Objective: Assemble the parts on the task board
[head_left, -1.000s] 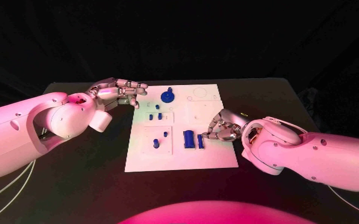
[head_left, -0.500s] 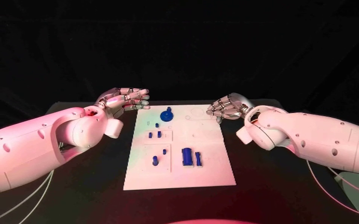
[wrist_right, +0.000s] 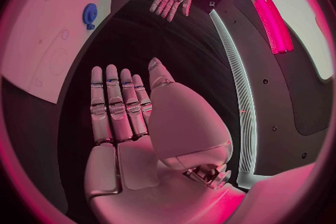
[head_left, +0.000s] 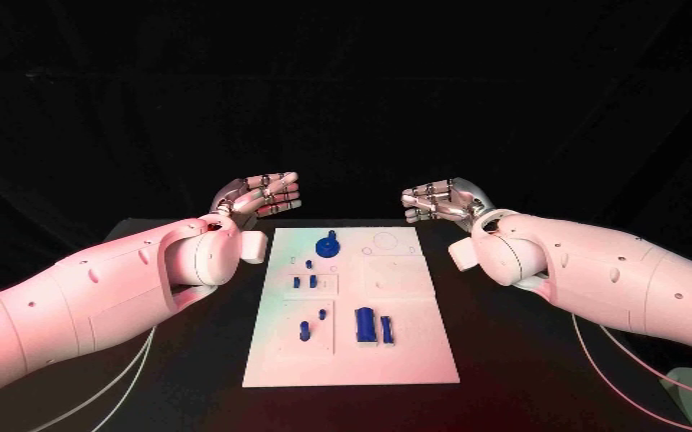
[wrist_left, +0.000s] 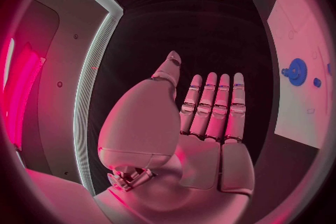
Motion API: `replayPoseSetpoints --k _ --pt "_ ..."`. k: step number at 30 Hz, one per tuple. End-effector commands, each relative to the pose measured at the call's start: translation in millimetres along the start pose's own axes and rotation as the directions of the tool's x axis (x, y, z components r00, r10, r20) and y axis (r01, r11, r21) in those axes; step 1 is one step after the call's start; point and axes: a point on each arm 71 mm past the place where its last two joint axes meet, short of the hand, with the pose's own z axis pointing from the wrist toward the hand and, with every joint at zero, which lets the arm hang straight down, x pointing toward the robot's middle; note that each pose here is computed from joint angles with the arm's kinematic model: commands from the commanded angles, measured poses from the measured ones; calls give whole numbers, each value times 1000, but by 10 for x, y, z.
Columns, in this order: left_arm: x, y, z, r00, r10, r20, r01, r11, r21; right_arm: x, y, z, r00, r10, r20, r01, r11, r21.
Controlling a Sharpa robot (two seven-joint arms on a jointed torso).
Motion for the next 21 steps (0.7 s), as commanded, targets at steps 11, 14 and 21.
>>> replayPoseSetpoints --k 11,14,21 --pt "119 58 -111 998 41 53 -43 999 32 161 60 -106 995 78 65 -74 996 -52" --pt "208 85 -207 994 72 88 -77 995 56 269 106 -199 985 127 114 -118 990 -81" --pt "385 116 -418 979 131 156 -149 983 109 470 208 -419 954 212 214 -188 974 -126"
